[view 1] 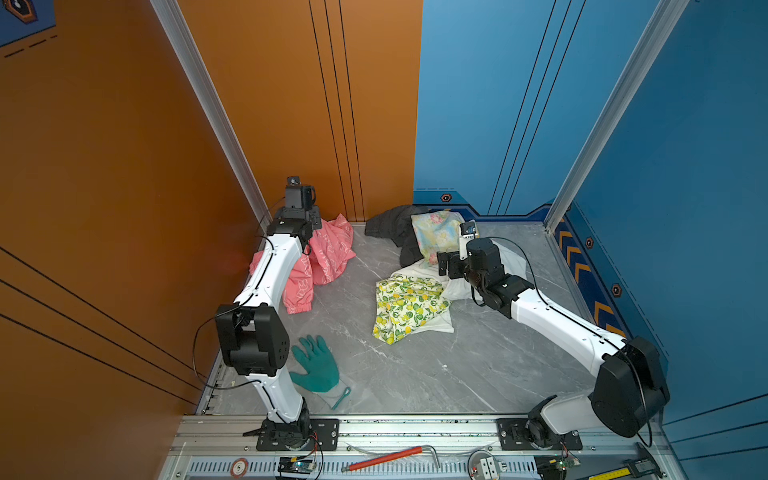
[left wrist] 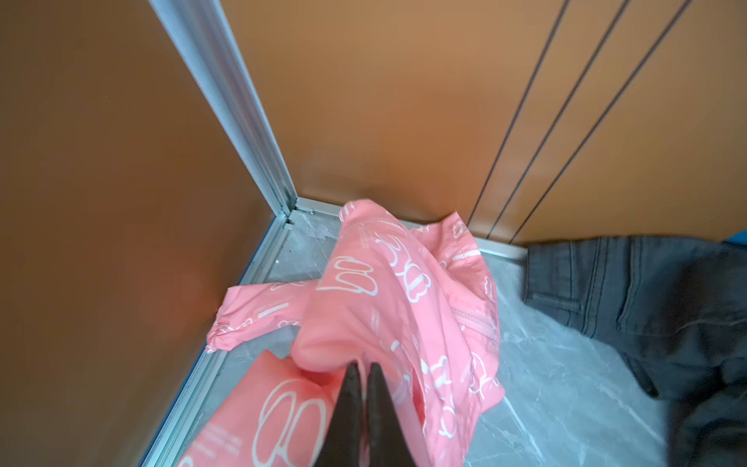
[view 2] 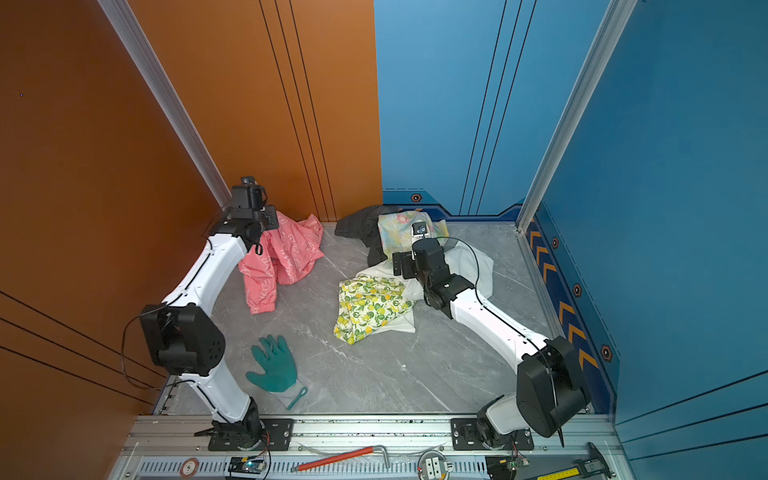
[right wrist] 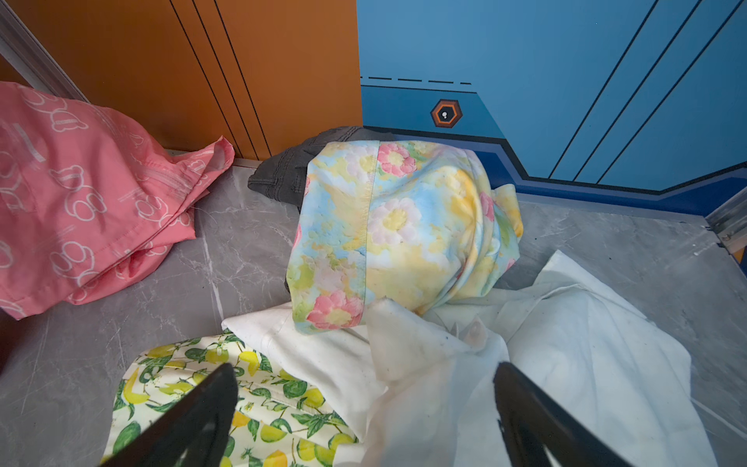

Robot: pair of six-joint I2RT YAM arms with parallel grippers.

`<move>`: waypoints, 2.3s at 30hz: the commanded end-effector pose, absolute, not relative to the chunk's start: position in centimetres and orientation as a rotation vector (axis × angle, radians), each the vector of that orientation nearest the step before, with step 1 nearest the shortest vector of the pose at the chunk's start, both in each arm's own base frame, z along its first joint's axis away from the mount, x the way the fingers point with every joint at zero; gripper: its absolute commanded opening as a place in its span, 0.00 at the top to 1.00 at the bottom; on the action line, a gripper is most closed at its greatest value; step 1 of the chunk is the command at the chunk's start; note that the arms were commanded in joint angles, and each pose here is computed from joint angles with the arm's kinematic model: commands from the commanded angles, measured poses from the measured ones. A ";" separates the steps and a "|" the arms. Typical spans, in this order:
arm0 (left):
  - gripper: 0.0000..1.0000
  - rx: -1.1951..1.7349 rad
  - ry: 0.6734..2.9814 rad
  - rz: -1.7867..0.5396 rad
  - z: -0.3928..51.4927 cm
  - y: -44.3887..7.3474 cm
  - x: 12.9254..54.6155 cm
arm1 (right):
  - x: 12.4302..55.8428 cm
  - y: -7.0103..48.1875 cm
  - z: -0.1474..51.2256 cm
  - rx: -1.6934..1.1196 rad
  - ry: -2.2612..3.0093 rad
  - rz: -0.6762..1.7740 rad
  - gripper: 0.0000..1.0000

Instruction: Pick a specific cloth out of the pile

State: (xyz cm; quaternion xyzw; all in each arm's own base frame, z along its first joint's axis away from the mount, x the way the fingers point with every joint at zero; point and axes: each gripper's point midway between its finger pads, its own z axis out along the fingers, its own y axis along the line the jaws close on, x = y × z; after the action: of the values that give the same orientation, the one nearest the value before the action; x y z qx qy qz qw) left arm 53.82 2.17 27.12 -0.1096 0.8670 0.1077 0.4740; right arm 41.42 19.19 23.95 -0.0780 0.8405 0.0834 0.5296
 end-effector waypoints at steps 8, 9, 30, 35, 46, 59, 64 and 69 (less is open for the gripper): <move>1.00 -0.103 2.554 0.428 11.9 -0.5 56.8 | 40.3 18.5 22.6 -0.167 2.040 0.192 0.00; 1.00 -0.107 2.580 0.433 10.8 -0.3 56.8 | 40.3 18.5 22.5 -0.165 2.042 0.188 0.00; 1.00 -0.347 2.887 0.308 2.2 6.5 49.9 | 40.6 18.7 20.9 -0.165 2.072 0.179 0.00; 1.00 -0.340 2.858 0.289 3.0 7.4 50.5 | 40.3 18.5 21.1 -0.170 2.066 0.173 0.00; 0.95 -0.309 2.778 0.296 5.7 9.4 52.9 | 40.2 18.2 21.9 -0.178 2.055 0.152 0.00; 0.02 -0.339 2.479 0.147 21.1 5.3 51.1 | 40.9 18.8 23.1 -0.179 2.013 0.193 0.00; 0.02 -0.320 2.491 0.144 21.8 3.4 47.5 | 41.1 19.3 23.0 -0.171 1.997 0.230 0.00; 0.02 -0.380 2.579 0.228 18.4 2.7 40.5 | 40.8 19.4 23.0 -0.160 1.993 0.252 0.00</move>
State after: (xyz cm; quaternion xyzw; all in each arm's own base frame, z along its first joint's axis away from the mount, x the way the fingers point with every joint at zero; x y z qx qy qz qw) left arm 44.33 2.26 21.72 -0.1177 0.9402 0.0543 0.3149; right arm 40.97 19.11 22.18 -0.0736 0.8444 0.0885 0.5233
